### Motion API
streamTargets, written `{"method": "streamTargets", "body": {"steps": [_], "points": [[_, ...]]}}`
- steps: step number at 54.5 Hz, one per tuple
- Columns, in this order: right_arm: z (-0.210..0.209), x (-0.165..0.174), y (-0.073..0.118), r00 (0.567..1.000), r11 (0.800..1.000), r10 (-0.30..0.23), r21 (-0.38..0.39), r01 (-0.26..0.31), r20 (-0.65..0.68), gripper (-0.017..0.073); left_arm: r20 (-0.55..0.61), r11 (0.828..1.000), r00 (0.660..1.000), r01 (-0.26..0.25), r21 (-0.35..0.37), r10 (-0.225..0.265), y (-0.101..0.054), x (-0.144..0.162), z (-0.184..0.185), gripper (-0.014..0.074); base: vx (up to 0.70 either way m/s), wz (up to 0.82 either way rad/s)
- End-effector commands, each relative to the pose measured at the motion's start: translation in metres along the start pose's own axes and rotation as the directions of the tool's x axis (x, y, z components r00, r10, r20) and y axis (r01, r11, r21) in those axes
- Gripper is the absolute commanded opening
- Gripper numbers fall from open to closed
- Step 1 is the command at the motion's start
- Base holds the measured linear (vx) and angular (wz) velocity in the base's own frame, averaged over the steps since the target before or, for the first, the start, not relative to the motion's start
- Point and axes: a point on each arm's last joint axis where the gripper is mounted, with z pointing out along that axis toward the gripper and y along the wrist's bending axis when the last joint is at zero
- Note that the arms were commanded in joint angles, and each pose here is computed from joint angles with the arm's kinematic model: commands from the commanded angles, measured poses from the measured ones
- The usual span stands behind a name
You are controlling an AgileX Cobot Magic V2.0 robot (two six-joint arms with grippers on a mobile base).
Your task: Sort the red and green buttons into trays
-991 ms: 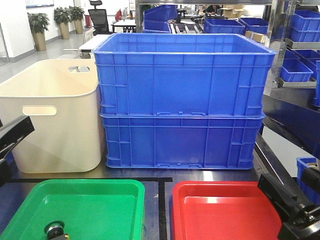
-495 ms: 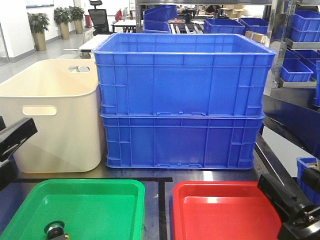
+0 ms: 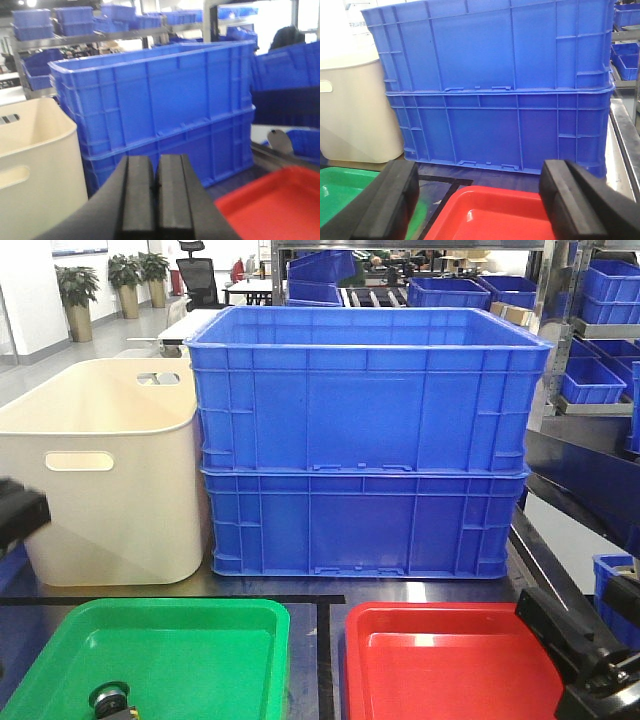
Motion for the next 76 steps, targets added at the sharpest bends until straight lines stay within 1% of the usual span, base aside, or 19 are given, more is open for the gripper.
{"method": "streamTargets", "body": {"steps": [1, 3, 4, 5, 11, 12, 13, 14, 16, 24, 27, 32, 38, 40, 47, 49, 52, 55, 76], "points": [[-0.001, -0.013, -0.001, 0.998, 0.999, -0.022, 0.025, 0.021, 0.058, 0.0564, 0.001, 0.997, 0.997, 0.076, -0.015, -0.076, 0.002, -0.01, -0.009, -0.0008, 0.0, 0.0], [-0.001, -0.013, -0.001, 0.998, 0.999, -0.022, 0.025, 0.021, 0.058, 0.0564, -0.041, 0.993, 0.993, 0.114, -0.027, -0.115, 0.002, -0.007, -0.012, -0.0008, 0.0, 0.0], [-0.001, -0.013, -0.001, 0.998, 0.999, -0.022, 0.025, 0.021, 0.058, 0.0564, -0.046, 0.994, 0.993, 0.109, -0.032, -0.11, 0.003, -0.007, -0.013, -0.0008, 0.0, 0.0], [-0.001, -0.013, -0.001, 0.998, 0.999, -0.022, 0.025, 0.021, 0.058, 0.0564, -0.071, 0.989, 0.987, 0.143, -0.042, -0.146, 0.003, -0.005, -0.015, -0.0008, 0.0, 0.0], [-0.001, -0.013, -0.001, 0.998, 0.999, -0.022, 0.025, 0.021, 0.058, 0.0564, -0.114, 0.974, 0.97, 0.206, -0.089, -0.216, 0.005, 0.0, -0.03, -0.0007, 0.0, 0.0], [-0.001, -0.013, -0.001, 0.998, 0.999, -0.022, 0.025, 0.021, 0.058, 0.0564, -0.111, 0.975, 0.971, 0.201, -0.092, -0.21, 0.006, 0.001, -0.032, -0.0007, 0.0, 0.0], [-0.001, -0.013, -0.001, 0.998, 0.999, -0.022, 0.025, 0.021, 0.058, 0.0564, -0.097, 0.98, 0.979, 0.172, -0.097, -0.181, 0.006, 0.005, -0.037, -0.0006, 0.0, 0.0], [-0.001, -0.013, -0.001, 0.998, 0.999, -0.022, 0.025, 0.021, 0.058, 0.0564, -0.082, 0.982, 0.983, 0.158, -0.102, -0.167, 0.007, 0.008, -0.04, -0.0006, 0.0, 0.0], [-0.001, -0.013, -0.001, 0.998, 0.999, -0.022, 0.025, 0.021, 0.058, 0.0564, -0.052, 0.983, 0.988, 0.142, -0.112, -0.148, 0.007, 0.015, -0.045, -0.0006, 0.0, 0.0], [-0.001, -0.013, -0.001, 0.998, 0.999, -0.022, 0.025, 0.021, 0.058, 0.0564, 0.088, 0.972, 0.989, 0.138, -0.19, -0.123, 0.01, 0.06, -0.069, -0.0004, 0.0, 0.0], [-0.001, -0.013, -0.001, 0.998, 0.999, -0.022, 0.025, 0.021, 0.058, 0.0564, 0.144, 0.964, 0.984, 0.138, -0.227, -0.107, 0.01, 0.077, -0.079, -0.0004, 0.0, 0.0], [-0.001, -0.013, -0.001, 0.998, 0.999, -0.022, 0.025, 0.021, 0.058, 0.0564, 0.17, 0.942, 0.977, 0.174, -0.287, -0.129, 0.01, 0.109, -0.091, -0.0003, 0.0, 0.0], [-0.001, -0.013, -0.001, 0.998, 0.999, -0.022, 0.025, 0.021, 0.058, 0.0564, 0.196, 0.903, 0.963, 0.243, -0.355, -0.182, 0.009, 0.14, -0.103, -0.0004, 0.0, 0.0], [-0.001, -0.013, -0.001, 0.998, 0.999, -0.022, 0.025, 0.021, 0.058, 0.0564, 0.202, 0.895, 0.961, 0.252, -0.367, -0.187, 0.008, 0.148, -0.106, -0.0004, 0.0, 0.0], [-0.001, -0.013, -0.001, 0.998, 0.999, -0.022, 0.025, 0.021, 0.058, 0.0564, 0.2, 0.884, 0.963, 0.248, -0.396, -0.18, 0.006, 0.176, -0.112, -0.0004, 0.0, 0.0], [-0.001, -0.013, -0.001, 0.998, 0.999, -0.022, 0.025, 0.021, 0.058, 0.0564, 0.207, 0.883, 0.962, 0.248, -0.399, -0.177, 0.005, 0.18, -0.113, -0.0004, 0.0, 0.0], [-0.001, -0.013, -0.001, 0.998, 0.999, -0.022, 0.025, 0.021, 0.058, 0.0564, 0.159, 0.876, 0.967, 0.248, -0.414, -0.199, 0.005, 0.185, -0.113, -0.0004, 0.0, 0.0], [-0.001, -0.013, -0.001, 0.998, 1.0, -0.022, 0.024, 0.021, 0.058, 0.0564, 0.143, 0.874, 0.968, 0.249, -0.418, -0.207, 0.005, 0.186, -0.113, -0.0004, 0.0, 0.0], [-0.001, -0.013, -0.001, 0.998, 1.0, -0.022, 0.024, 0.021, 0.058, 0.0564, 0.177, 0.877, 0.965, 0.25, -0.41, -0.192, 0.005, 0.183, -0.113, -0.0004, 0.0, 0.0]]}}
